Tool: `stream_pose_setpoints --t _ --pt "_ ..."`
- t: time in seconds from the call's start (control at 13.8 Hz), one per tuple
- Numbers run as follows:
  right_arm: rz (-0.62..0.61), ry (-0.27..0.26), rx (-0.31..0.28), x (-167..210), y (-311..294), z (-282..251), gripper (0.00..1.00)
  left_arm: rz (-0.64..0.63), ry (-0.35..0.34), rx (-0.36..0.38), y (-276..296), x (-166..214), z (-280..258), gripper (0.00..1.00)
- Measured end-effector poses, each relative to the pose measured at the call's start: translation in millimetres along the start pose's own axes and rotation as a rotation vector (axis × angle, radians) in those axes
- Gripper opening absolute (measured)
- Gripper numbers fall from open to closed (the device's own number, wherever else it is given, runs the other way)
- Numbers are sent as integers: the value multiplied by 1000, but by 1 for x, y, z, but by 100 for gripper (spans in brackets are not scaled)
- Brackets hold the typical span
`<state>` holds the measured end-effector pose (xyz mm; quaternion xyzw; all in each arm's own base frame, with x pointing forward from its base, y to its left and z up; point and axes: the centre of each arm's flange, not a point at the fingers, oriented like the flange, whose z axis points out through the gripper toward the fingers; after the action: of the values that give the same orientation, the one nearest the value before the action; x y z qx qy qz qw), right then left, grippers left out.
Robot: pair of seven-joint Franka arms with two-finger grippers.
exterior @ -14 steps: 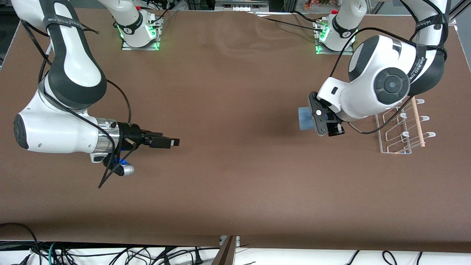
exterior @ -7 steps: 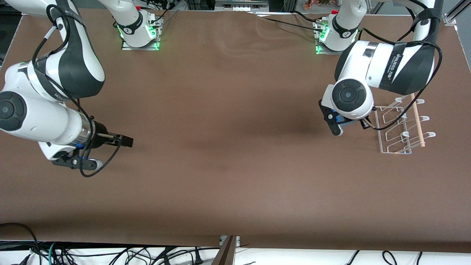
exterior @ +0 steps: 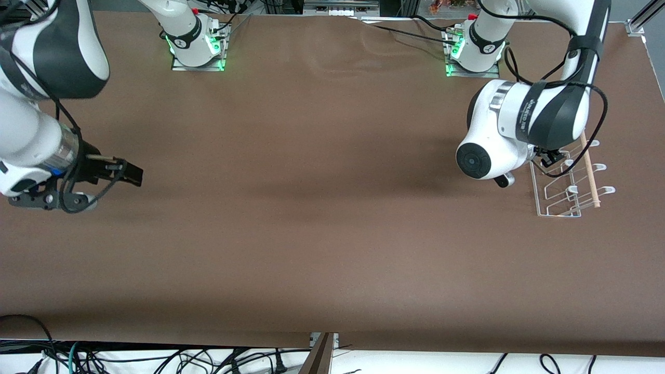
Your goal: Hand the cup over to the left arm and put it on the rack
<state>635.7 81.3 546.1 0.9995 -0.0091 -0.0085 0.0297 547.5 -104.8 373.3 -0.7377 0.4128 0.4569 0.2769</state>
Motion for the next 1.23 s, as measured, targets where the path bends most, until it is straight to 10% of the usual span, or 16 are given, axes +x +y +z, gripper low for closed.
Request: stream_pose_setpoints --t 0.51,1.23 --pt "19 71 -6 -31 14 -52 100 -72 -168 73 17 10 89 72" --pt "-52 30 -18 -31 40 -45 100 -120 -119 163 8 19 160 72"
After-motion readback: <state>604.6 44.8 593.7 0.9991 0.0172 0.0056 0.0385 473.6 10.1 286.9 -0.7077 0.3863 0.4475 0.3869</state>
